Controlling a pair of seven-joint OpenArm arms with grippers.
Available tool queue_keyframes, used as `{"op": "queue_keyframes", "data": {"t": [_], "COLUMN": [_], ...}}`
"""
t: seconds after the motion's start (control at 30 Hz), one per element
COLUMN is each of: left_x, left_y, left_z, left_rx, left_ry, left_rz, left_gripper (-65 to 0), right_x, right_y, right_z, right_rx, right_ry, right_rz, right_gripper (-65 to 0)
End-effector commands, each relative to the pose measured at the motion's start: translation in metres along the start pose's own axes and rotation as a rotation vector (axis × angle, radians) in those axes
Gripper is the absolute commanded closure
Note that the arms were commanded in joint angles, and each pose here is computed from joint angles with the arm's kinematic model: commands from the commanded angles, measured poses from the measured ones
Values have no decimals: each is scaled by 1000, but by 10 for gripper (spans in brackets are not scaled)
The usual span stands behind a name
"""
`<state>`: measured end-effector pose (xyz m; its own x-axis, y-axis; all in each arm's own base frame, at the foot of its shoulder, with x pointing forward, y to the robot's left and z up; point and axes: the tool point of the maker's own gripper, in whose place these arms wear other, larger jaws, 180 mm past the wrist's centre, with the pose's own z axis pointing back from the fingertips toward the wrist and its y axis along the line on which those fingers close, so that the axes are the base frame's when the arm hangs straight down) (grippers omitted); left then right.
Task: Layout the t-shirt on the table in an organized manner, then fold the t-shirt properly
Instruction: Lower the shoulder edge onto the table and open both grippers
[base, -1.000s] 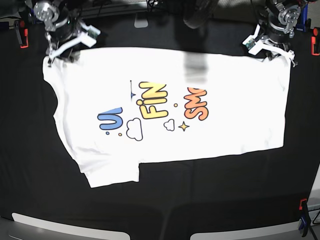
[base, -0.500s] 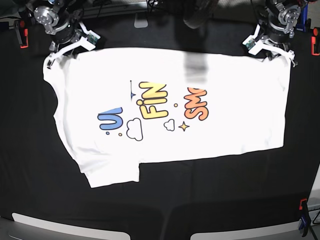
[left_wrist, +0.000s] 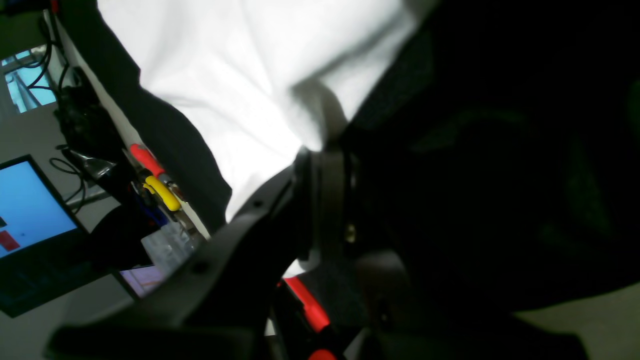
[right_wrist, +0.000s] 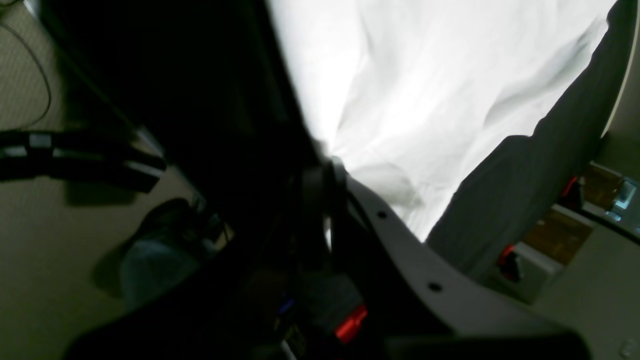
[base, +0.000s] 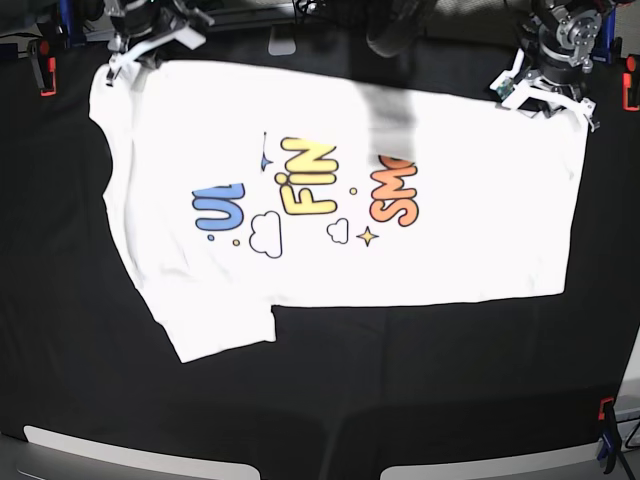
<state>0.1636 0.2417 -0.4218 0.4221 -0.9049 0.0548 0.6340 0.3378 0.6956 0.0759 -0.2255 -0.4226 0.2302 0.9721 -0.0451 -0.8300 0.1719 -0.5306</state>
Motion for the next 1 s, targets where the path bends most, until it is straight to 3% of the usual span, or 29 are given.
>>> {"op": "queue_keyframes", "data": {"t": [0.0, 0.37, 0.67, 0.97], "left_x": [-3, -23, -31, -7], "left_y": [7, -9, -15, -16], "left_z": [3, 18, 27, 51], "left_rx": [34, 38, 18, -3], "left_ry": [-1, 57, 100, 22], "left_rz": [-17, -112, -109, -58], "left_gripper": [0, 0, 0, 0], "right_x": [-8, -34, -33, -33], "right_y": [7, 19, 16, 15], "right_z": [6, 25, 25, 24], "right_rx": [16, -26, -44, -47], "right_ry": [27, 132, 131, 129], "right_rz": [16, 82, 64, 62], "right_gripper": [0, 0, 0, 0]}}
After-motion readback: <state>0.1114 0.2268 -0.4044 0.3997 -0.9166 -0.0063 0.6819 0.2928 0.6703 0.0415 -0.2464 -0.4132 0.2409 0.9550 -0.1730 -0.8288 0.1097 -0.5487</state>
